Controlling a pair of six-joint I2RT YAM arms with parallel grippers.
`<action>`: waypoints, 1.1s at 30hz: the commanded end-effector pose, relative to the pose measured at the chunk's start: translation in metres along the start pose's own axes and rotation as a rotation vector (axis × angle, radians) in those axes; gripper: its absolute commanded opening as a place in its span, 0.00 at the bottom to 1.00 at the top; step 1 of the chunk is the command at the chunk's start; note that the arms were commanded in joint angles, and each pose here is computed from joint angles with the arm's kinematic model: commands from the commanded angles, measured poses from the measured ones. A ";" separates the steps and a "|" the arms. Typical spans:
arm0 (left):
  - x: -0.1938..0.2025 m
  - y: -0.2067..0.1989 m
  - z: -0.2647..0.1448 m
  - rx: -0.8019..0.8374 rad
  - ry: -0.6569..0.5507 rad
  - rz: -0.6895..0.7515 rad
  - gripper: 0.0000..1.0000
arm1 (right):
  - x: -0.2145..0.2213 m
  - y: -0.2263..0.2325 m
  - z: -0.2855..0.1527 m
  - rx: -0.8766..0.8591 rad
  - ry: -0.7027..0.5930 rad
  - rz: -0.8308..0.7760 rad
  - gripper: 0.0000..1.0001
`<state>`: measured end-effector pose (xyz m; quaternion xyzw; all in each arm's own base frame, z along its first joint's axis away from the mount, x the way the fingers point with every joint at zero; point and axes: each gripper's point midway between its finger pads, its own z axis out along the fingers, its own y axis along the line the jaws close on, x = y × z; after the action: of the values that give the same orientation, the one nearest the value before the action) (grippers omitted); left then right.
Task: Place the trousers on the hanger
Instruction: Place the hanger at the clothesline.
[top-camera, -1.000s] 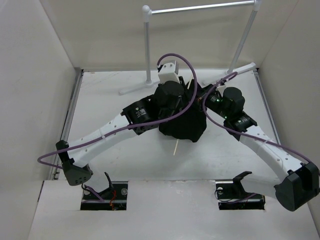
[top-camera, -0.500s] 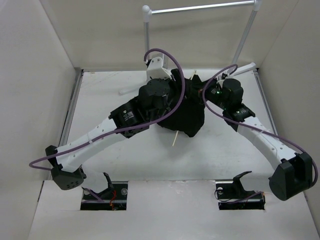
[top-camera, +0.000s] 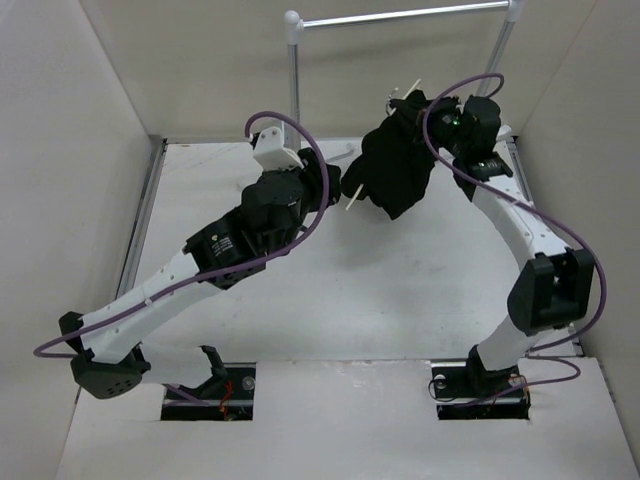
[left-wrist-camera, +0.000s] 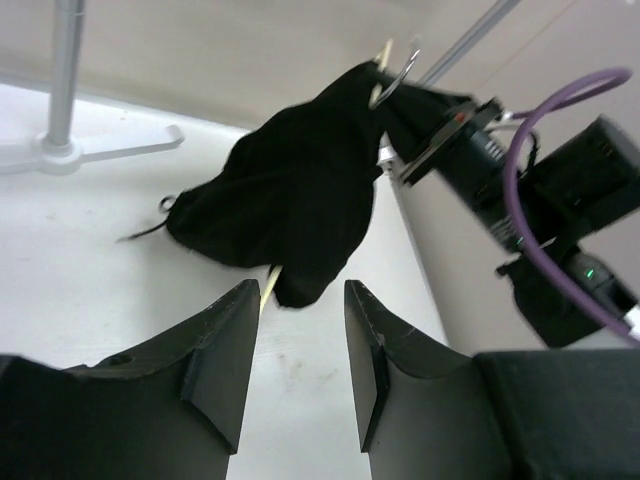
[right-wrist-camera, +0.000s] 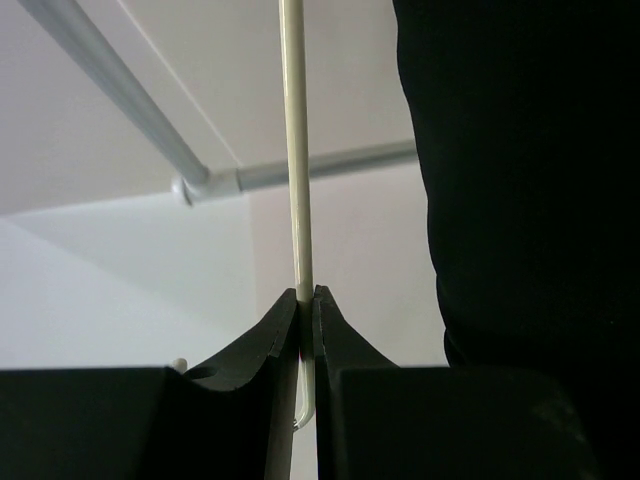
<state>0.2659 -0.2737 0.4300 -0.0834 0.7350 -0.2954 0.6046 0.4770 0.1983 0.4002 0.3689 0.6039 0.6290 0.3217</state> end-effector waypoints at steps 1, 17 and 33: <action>-0.009 0.025 -0.010 -0.061 -0.027 -0.023 0.36 | -0.003 0.095 -0.002 -0.254 0.015 -0.007 0.09; 0.007 0.095 -0.003 -0.212 0.027 -0.052 0.36 | -0.053 0.158 0.077 -0.385 -0.068 0.167 0.08; 0.026 0.118 0.008 -0.251 0.078 -0.080 0.35 | -0.093 0.155 0.100 -0.403 -0.160 0.247 0.09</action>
<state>0.2957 -0.1960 0.3376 -0.1674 0.7932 -0.2117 0.5460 0.6454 0.1779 0.4793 0.4574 0.4512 0.6919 0.3293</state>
